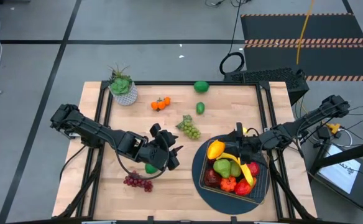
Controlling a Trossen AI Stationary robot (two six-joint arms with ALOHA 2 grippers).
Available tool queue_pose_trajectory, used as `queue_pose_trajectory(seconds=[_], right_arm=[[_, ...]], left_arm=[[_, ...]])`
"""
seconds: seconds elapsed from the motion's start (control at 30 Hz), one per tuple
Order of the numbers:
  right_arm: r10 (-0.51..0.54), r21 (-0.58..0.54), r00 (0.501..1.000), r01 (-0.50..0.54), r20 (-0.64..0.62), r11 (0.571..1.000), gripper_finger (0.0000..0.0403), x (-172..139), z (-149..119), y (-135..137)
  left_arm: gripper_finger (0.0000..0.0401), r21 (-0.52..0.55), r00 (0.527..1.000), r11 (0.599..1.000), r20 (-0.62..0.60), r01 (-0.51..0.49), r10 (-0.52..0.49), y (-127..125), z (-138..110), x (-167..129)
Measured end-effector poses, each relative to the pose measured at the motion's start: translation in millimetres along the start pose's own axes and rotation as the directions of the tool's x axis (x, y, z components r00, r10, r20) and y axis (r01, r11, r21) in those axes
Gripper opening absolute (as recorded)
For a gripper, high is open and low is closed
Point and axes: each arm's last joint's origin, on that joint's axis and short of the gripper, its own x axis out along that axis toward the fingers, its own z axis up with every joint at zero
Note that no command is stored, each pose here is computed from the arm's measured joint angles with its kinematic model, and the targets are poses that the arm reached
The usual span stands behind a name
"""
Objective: Build produce basket
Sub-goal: Put the mango into the gold wire basket
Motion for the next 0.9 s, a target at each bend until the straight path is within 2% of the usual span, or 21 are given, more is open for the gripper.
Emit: queue_pose_trajectory(seconds=[0.37, 0.5, 0.67, 0.9], right_arm=[[-0.002, 0.107, 1.0, 0.001, 0.0, 0.994, 0.0233, 0.0, 0.1, -0.1], [-0.001, 0.203, 1.0, 0.001, 0.002, 0.979, 0.0233, 0.0, 0.2, -0.1], [-0.001, 0.373, 1.0, 0.0, 0.003, 0.928, 0.0233, 0.0, 0.3, -0.2], [0.0, 0.583, 1.0, -0.001, 0.003, 0.813, 0.0233, 0.0, 0.3, -0.2]], left_arm=[[0.0207, 0.003, 1.0, 1.0, 0.0, 0.0, 0.0, -0.1, -0.1, 0.1], [0.0207, 0.002, 1.0, 1.0, 0.0, 0.0, 0.0, -0.1, -0.1, 0.1], [0.0207, 0.007, 1.0, 1.0, 0.0, 0.0, 0.0, -0.1, -0.1, 0.1], [0.0207, 0.011, 1.0, 1.0, -0.001, 0.0, 0.0, -0.1, -0.1, 0.1]])
